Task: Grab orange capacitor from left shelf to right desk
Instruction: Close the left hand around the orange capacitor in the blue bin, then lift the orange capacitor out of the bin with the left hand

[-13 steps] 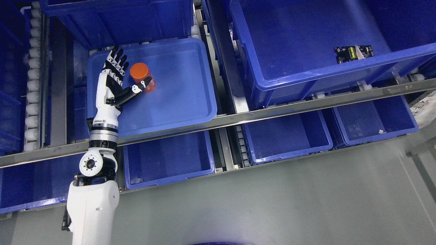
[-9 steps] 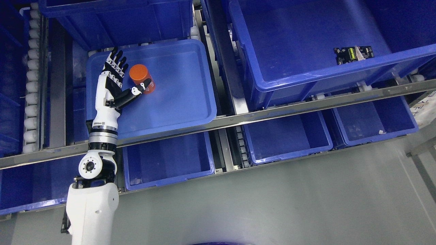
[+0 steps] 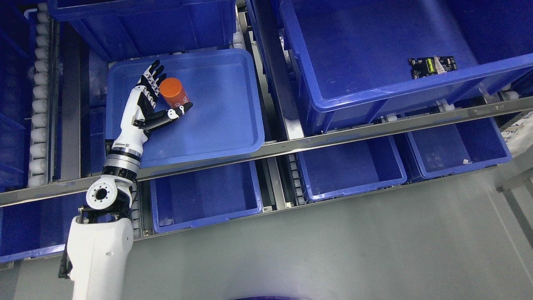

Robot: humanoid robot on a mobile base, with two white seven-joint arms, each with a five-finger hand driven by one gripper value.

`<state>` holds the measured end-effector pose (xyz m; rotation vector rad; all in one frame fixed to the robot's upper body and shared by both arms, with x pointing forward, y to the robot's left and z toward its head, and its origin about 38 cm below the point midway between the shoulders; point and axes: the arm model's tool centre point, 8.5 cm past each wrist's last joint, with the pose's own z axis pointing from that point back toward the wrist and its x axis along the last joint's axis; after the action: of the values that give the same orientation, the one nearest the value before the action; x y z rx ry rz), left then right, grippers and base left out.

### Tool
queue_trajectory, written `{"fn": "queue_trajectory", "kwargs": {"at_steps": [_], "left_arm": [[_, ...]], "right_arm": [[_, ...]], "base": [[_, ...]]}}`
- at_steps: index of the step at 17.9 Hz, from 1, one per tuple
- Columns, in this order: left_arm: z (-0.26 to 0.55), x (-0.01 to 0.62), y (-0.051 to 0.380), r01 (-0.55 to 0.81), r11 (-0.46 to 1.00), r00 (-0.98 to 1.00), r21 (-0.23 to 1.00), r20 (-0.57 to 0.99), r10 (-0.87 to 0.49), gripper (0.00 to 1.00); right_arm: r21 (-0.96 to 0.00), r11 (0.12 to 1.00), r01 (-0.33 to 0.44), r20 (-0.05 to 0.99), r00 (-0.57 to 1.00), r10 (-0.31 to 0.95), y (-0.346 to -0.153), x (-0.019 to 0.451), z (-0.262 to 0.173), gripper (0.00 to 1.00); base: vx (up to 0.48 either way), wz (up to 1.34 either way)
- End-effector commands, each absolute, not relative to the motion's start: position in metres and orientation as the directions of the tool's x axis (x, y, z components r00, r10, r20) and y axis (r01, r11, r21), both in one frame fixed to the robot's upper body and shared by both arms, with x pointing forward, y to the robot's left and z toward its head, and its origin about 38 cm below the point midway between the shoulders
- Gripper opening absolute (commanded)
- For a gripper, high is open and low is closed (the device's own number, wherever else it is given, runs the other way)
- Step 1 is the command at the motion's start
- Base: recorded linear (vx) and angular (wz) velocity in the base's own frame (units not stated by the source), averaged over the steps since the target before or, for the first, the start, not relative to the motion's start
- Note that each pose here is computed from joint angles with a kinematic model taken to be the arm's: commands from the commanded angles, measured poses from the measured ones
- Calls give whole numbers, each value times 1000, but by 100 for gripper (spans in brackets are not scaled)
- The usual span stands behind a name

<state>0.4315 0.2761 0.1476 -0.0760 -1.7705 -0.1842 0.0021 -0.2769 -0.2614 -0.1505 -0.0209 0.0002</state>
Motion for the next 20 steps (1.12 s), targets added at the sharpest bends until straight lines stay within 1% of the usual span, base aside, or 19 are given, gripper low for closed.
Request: {"fn": "queue_trajectory", "kwargs": {"at_steps": [1,5,8,9,12,15,16,19,20], "left_arm": [[167,451,274,206,957,-195,203,967,-163,98],[162,466,268,229,946,-165,231,967,-196,98],[159,466,268,250,939,-155,238,967,-203,93],[158,466,269,252,936,-153,246,965,-212,89],[151,465,272,265,936,-139,232,970,-201,69],[147,463,280,243,952,-143,189,977,-158,44],[144,462,278,239,955,-150,174,979,-140,38],[146,459,275,229,966,-222,122,973,-70,14],[146,458,275,225,968,-236,110,970,-56,8]], "right_arm": [[-167,986,15,20,1000,-11,-288,-5,-260,100],[-167,986,15,20,1000,-11,-288,-5,-260,100],[-167,986,15,20,1000,-11,-288,-5,-260,100],[-167,986,15,20,1000,-11,-288,-5,-260,100],[-167,986,15,20,1000,-11,-288,-5,-260,100],[-167,986,15,20,1000,-11,-288,-5,-260,100],[-167,986,15,20,1000,-11,-288,-5,-260,100],[-167,986,15,20,1000,-11,-288,-5,-260,100],[-167,986,15,20,1000,-11,-288,-5,-260,100]], "base": [[0,0],[0,0],[0,0],[0,0],[0,0],[0,0],[0,0],[0,0],[0,0]]}}
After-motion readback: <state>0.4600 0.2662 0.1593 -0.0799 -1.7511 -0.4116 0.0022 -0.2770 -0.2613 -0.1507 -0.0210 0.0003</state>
